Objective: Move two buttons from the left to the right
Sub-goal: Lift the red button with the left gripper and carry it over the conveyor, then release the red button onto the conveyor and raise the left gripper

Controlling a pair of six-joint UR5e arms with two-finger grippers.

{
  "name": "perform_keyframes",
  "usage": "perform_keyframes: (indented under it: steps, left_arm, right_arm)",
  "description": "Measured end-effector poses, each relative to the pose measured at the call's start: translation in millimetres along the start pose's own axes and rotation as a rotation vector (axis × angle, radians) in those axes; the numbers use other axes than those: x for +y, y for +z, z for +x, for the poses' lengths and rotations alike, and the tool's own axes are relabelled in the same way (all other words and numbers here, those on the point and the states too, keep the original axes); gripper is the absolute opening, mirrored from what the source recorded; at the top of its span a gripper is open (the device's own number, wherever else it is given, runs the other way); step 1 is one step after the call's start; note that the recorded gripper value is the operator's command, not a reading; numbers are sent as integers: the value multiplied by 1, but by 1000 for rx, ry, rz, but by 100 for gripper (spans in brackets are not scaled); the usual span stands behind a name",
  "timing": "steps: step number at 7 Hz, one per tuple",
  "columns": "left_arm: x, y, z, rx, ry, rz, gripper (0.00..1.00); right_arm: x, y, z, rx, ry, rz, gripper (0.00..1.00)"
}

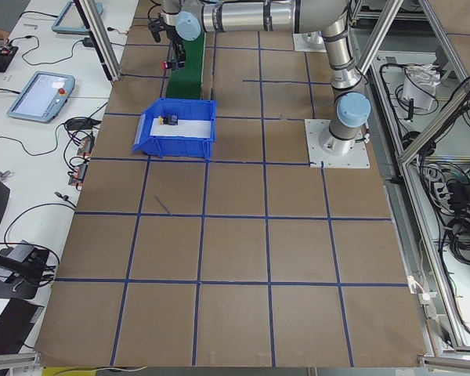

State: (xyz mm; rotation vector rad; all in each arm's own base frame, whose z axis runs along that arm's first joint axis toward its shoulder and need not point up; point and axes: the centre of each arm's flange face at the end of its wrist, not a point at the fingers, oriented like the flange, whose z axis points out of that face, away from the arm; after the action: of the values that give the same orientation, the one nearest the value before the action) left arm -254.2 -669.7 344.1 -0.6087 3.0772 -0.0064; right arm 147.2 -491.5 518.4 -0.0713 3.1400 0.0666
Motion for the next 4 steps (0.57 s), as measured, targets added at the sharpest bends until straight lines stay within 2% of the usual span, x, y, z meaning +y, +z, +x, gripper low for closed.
perform_keyframes:
  steps: [4]
  left_arm:
    - [15,38,16,-28,4,-48,35]
  right_arm:
    - [0,-1,0,0,0,1,100]
